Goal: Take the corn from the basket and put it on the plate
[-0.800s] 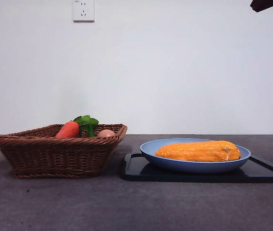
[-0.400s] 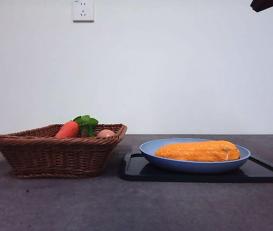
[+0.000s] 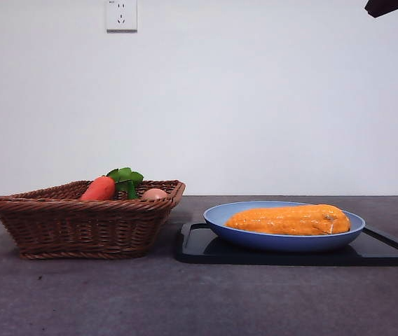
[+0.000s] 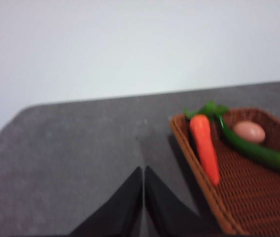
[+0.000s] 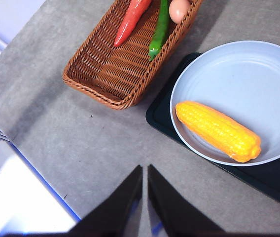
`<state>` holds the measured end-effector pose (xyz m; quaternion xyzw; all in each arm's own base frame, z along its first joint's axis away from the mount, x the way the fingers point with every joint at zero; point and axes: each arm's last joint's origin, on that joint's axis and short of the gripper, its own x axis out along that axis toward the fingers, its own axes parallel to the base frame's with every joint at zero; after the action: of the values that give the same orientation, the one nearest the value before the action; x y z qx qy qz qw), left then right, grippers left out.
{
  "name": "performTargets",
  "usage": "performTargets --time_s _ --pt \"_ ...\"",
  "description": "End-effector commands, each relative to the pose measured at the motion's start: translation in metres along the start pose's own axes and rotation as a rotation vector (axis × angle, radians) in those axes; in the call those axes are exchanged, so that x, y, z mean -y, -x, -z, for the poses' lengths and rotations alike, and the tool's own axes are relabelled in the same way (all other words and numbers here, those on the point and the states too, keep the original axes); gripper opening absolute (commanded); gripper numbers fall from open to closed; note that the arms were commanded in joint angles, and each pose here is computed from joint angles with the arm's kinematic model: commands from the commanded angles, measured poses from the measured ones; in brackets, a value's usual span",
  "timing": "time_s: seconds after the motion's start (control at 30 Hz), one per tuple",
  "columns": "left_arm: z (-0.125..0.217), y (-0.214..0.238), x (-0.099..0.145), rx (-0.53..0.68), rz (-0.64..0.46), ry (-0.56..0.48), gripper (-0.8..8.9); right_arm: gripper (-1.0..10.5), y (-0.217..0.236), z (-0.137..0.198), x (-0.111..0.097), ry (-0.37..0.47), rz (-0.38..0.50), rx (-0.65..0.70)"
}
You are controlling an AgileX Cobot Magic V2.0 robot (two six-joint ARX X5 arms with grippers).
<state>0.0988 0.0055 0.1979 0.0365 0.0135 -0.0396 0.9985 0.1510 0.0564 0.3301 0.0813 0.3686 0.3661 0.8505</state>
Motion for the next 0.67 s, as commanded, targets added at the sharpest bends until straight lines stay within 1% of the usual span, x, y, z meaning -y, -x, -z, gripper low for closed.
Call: performTargets --time_s 0.03,0.2,0.67 --pt "0.010 0.001 0.001 0.007 -0.004 0.019 0.08 0.0 0.002 -0.005 -0.002 0.021 -0.004 0.015" --pt "0.025 0.001 0.002 -0.004 -0.003 0.032 0.08 0.0 0.002 -0.005 -0.002 0.021 -0.004 0.015" --pt "0.050 0.002 0.004 -0.141 0.002 0.072 0.08 0.0 0.002 -0.005 -0.002 0.020 -0.004 0.014"
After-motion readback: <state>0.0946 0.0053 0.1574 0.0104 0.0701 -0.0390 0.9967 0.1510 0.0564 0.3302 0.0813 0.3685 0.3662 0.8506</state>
